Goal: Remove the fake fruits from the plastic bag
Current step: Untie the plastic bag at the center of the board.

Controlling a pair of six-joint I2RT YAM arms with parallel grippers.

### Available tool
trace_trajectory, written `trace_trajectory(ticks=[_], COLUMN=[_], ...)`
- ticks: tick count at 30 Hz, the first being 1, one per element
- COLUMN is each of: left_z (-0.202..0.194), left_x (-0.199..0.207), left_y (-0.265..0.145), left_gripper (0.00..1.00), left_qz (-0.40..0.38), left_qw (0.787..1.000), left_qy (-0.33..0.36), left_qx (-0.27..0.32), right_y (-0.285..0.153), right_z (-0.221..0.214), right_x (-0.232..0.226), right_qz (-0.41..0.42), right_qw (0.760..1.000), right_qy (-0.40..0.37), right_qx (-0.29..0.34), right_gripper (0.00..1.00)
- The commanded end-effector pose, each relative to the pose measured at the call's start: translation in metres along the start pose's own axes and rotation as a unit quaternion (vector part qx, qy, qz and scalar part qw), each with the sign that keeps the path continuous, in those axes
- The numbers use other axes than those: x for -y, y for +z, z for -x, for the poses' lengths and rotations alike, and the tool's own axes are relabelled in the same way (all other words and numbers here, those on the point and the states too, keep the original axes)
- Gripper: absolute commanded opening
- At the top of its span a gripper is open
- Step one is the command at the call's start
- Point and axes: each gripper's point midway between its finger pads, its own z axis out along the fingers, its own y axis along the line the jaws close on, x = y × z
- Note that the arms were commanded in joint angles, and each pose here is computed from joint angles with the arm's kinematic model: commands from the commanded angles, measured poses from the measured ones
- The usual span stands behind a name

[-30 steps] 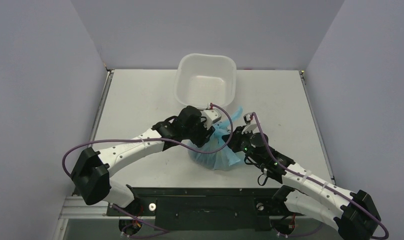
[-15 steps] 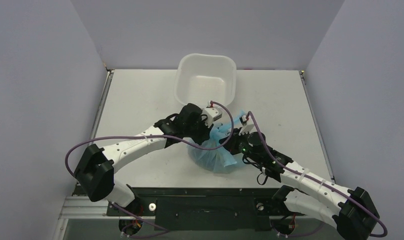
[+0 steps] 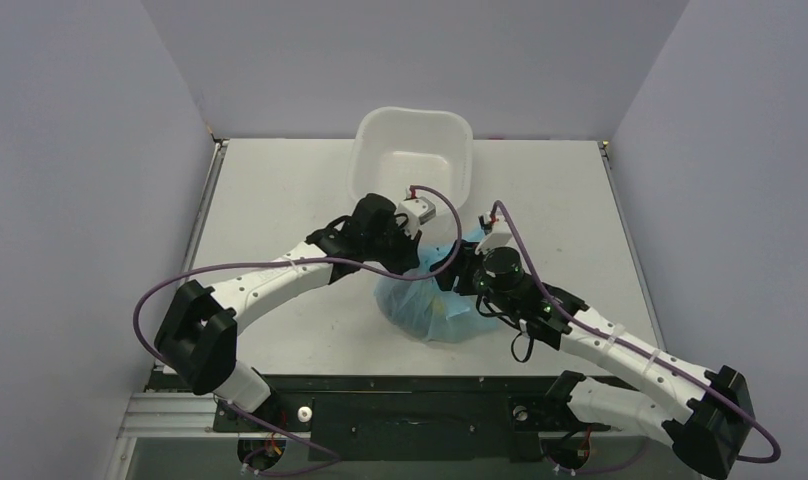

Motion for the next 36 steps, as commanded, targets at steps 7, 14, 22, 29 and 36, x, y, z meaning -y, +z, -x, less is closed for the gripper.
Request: trace_trajectory(ticks=[7,14,22,29,36], left_z=[0.019,0.000,0.009,0.021,0.024], left_x=[0.027,0.040,0.052,0.036,0.034], left_y=[-0.006,0.003,0.006,-0.012,-0.025], left_gripper=[0.00,0.00,0.00,0.00,0.00], left_qz=[-0.059,-0.089,-0.105,-0.044,-0.014], left_qw=[0.997,0.993,0.993,0.996,0.982], left_qy=[0.009,0.023,0.014,-0.027,-0.168], left_qx=[0.055,0.068,0.058,0.069,0.083], right_y=[0.023,0.027,0.020,0.005,-0.002], right_z=[0.016,0.035,-0.010,-0.028,-0.040], right_x=[0.015,0.021,0.032,0.061,0.060], right_qz=[-0.068,-0.109,-0.110,-0.128,-0.111], right_qw=[0.997,0.994,0.991,0.991,0.992], right_qy=[0.033,0.026,-0.008,0.012,0.002], right_qx=[0.020,-0.008,-0.076,-0.041,-0.063], right_gripper=[0.47,0.42,0.56,0.49,0.18])
